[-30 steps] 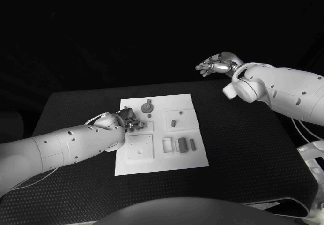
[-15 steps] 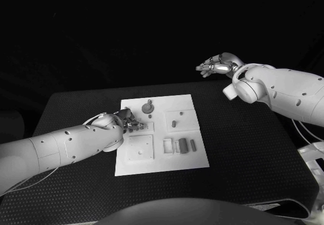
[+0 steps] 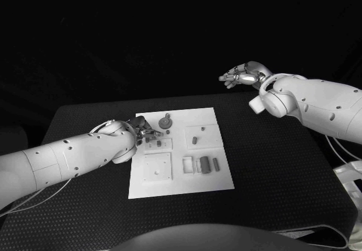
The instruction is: Assemble the parts on the task board
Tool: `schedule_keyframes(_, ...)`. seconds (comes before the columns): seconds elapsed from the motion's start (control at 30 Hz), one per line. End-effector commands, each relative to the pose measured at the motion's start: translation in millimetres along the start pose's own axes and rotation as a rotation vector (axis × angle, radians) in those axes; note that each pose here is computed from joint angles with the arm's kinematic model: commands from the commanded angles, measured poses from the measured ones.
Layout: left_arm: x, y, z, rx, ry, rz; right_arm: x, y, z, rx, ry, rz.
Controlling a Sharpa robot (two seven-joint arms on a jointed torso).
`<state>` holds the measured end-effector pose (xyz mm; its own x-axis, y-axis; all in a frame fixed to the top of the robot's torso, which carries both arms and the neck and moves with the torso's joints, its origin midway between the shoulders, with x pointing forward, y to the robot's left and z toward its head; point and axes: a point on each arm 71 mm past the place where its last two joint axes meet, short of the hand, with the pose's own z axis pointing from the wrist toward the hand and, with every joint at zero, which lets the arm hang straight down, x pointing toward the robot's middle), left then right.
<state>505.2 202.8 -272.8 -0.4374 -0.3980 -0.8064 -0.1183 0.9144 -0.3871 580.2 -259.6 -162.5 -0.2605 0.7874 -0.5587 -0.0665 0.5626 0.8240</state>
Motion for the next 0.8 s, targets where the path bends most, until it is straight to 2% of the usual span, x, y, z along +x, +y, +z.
schedule_keyframes(0.03, -10.1, -5.9, -2.9, 0.017, 0.098, 0.01, 1.6, -0.1, 0.2, -0.008, 0.009, 0.012)
schedule_keyframes(0.2, -38.2, -6.5, -2.9, 0.014, 0.099, -0.004, -0.2, -1.8, 0.0, -0.005, 0.009, 0.012)
schedule_keyframes(0.27, -50.9, -5.5, -0.7, 0.01, 0.087, -0.005, -0.6, -2.1, 0.2, -0.004, 0.008, 0.012)
schedule_keyframes(0.3, -54.3, -4.9, 0.2, 0.007, 0.085, -0.009, -0.6, -2.1, 0.1, -0.004, 0.009, 0.012)
schedule_keyframes(0.37, -66.7, -0.7, 5.2, -0.008, 0.061, -0.025, -0.6, -2.1, 0.2, -0.004, 0.009, 0.012)
schedule_keyframes(0.5, -78.5, 5.3, 13.2, -0.025, 0.021, -0.032, -0.8, -2.5, 0.1, -0.002, 0.01, 0.012)
schedule_keyframes(0.8, -94.1, 12.9, 27.4, -0.044, -0.072, -0.031, -1.9, -3.4, -0.1, 0.0, 0.01, 0.012)
